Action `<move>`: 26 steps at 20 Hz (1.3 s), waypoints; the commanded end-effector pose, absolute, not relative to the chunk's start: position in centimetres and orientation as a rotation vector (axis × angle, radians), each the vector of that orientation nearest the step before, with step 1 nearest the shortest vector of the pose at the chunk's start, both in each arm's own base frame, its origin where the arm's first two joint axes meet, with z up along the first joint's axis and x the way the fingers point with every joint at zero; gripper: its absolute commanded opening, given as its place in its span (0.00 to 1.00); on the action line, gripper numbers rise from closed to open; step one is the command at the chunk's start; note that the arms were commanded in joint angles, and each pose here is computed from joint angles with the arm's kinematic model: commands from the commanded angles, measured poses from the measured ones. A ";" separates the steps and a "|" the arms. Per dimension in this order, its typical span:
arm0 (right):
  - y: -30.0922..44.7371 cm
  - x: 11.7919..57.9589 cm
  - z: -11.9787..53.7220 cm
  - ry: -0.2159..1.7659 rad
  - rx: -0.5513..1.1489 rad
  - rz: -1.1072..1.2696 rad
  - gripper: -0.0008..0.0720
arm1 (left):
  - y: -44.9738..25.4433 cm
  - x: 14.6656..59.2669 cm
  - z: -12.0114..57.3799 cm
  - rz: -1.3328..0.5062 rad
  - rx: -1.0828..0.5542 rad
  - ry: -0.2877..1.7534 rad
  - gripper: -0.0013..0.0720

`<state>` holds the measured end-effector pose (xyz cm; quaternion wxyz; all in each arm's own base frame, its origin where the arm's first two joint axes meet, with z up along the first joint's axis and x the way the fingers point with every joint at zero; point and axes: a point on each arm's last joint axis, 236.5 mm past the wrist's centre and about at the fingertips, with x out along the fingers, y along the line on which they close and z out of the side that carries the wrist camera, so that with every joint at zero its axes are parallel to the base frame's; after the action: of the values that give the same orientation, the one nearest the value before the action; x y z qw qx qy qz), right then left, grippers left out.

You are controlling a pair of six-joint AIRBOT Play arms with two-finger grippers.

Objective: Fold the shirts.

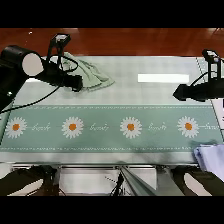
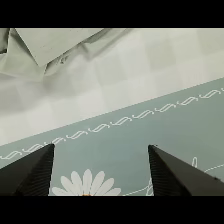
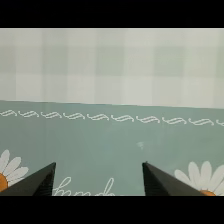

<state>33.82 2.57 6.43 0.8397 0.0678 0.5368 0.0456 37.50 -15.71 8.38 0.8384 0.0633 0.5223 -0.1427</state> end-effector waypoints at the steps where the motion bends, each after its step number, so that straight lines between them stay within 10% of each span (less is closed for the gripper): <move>1: 2.6 33.8 6.5 1.135 0.143 0.097 0.85 | -15.7 37.5 8.3 -0.302 0.135 1.106 1.00; 17: 2.6 33.9 6.5 1.132 0.143 0.096 0.85 | -15.8 37.6 8.4 -0.300 0.128 1.102 1.00; 26: 2.2 35.4 7.2 1.063 0.142 0.081 0.85 | -14.9 45.7 10.3 -0.257 0.219 0.794 1.00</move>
<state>35.10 2.37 7.01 0.8552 0.0694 0.5120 0.0414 42.00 -15.97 9.13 0.8785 0.0813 0.4491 -0.1412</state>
